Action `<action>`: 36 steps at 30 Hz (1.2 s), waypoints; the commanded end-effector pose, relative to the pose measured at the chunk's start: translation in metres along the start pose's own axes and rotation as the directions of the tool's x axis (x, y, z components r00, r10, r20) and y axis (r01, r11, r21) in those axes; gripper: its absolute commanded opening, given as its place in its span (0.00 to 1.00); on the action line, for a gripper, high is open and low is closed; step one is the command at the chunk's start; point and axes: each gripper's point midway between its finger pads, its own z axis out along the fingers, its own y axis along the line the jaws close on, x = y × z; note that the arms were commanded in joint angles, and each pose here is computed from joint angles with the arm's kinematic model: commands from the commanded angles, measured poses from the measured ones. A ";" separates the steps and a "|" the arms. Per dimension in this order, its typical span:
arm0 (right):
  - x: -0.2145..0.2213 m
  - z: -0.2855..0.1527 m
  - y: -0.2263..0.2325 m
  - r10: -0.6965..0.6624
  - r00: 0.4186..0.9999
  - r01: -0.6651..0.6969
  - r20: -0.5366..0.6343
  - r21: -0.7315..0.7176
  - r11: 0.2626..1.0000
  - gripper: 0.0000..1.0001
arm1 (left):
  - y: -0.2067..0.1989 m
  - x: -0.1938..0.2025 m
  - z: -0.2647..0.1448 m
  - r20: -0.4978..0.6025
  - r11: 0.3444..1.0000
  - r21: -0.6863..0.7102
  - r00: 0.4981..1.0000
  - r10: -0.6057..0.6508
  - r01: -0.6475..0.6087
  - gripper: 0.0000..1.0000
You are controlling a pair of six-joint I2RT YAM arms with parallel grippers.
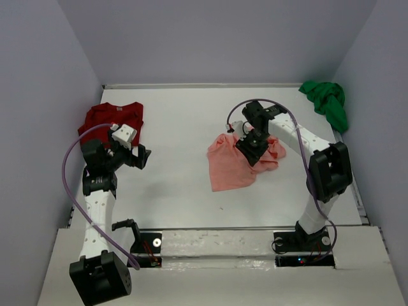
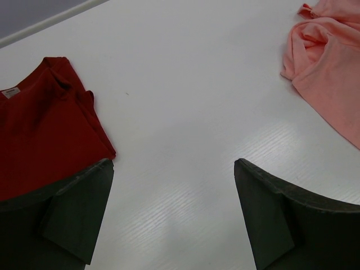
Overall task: Fold and stack the t-shirts
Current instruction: Move the tshirt to the center of the board, then flatten the tshirt out
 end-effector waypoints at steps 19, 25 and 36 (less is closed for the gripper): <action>-0.060 0.024 -0.053 -0.017 0.999 0.011 0.036 0.165 0.986 0.46 | 0.003 -0.018 -0.005 0.049 0.997 -0.010 0.996 0.072 -0.072 0.99; -0.052 0.037 -0.056 -0.013 1.000 0.012 0.006 0.173 0.985 0.46 | 0.002 -0.019 -0.005 0.052 0.997 -0.004 0.996 0.072 -0.072 0.99; -0.042 0.040 -0.053 0.001 1.000 0.002 -0.019 0.164 0.986 0.10 | 0.001 -0.019 -0.007 0.055 0.997 -0.006 0.995 0.079 -0.079 0.99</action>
